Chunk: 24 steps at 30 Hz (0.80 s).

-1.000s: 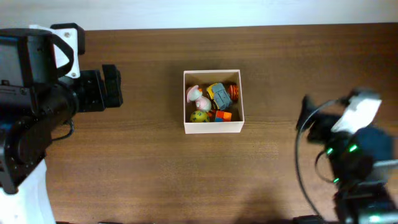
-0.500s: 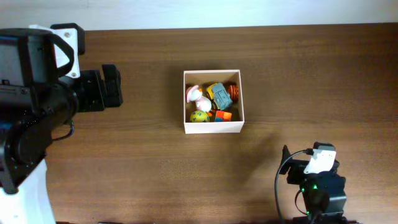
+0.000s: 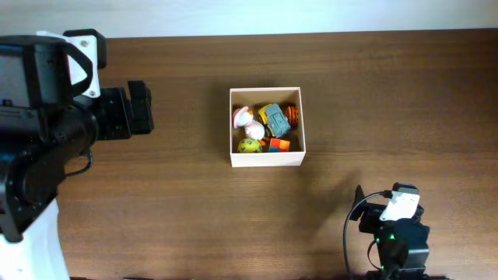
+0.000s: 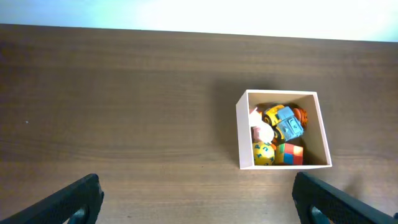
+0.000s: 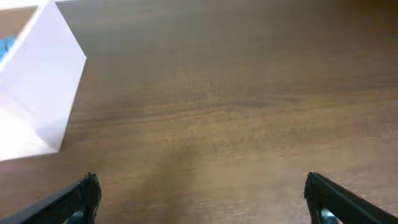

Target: Pack container

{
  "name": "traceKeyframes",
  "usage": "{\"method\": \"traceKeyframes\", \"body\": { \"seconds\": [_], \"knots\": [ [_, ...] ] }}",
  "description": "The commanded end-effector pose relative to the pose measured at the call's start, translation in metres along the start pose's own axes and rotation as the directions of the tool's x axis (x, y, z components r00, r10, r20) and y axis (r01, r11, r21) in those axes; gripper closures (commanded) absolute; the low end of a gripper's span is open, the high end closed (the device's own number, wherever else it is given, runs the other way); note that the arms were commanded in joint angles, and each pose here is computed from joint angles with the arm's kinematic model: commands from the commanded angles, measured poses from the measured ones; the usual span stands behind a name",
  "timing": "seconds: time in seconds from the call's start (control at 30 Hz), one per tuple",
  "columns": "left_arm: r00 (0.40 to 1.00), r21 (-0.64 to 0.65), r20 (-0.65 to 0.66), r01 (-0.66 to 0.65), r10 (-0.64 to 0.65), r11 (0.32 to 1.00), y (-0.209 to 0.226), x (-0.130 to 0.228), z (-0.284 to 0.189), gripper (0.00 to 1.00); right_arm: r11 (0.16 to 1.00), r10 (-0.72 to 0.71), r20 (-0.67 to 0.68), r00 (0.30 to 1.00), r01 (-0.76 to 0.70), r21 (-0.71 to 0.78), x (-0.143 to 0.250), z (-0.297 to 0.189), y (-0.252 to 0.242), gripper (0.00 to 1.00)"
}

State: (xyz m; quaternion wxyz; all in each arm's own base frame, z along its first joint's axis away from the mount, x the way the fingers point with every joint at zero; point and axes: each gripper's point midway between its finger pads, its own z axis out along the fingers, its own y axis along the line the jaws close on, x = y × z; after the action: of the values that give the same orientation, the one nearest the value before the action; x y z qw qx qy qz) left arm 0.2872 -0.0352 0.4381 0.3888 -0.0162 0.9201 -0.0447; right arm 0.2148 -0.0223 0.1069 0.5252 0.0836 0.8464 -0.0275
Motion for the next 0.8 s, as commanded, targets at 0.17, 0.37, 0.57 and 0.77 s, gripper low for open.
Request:
{"method": "traceKeyframes", "body": {
  "seconds": [0.17, 0.37, 0.57, 0.77],
  "knots": [
    [1.000, -0.011, 0.000, 0.013, -0.013, 1.000, 0.003, 0.000, 0.000, 0.01, 1.000, -0.006, -0.013, 1.000, 0.006, 0.013, 0.008, 0.004, -0.003, 0.01],
    [1.000, -0.011, 0.000, 0.013, -0.013, 1.000, 0.003, 0.000, 0.000, 0.01, 1.000, -0.006, -0.013, 1.000, 0.006, 0.013, 0.008, 0.004, -0.003, 0.01],
    [1.000, -0.011, 0.000, 0.013, -0.013, 1.000, 0.003, 0.000, 0.000, 0.01, 1.000, -0.006, -0.013, 1.000, 0.006, 0.013, 0.008, 0.004, -0.003, 0.01],
    [0.999, -0.101, 0.033, -0.010, 0.013, 0.995, 0.020, -0.004, -0.005, 0.01, 1.000, -0.006, -0.013, 1.000, 0.006, 0.013, 0.008, 0.004, -0.003, 0.02]
  ]
}}
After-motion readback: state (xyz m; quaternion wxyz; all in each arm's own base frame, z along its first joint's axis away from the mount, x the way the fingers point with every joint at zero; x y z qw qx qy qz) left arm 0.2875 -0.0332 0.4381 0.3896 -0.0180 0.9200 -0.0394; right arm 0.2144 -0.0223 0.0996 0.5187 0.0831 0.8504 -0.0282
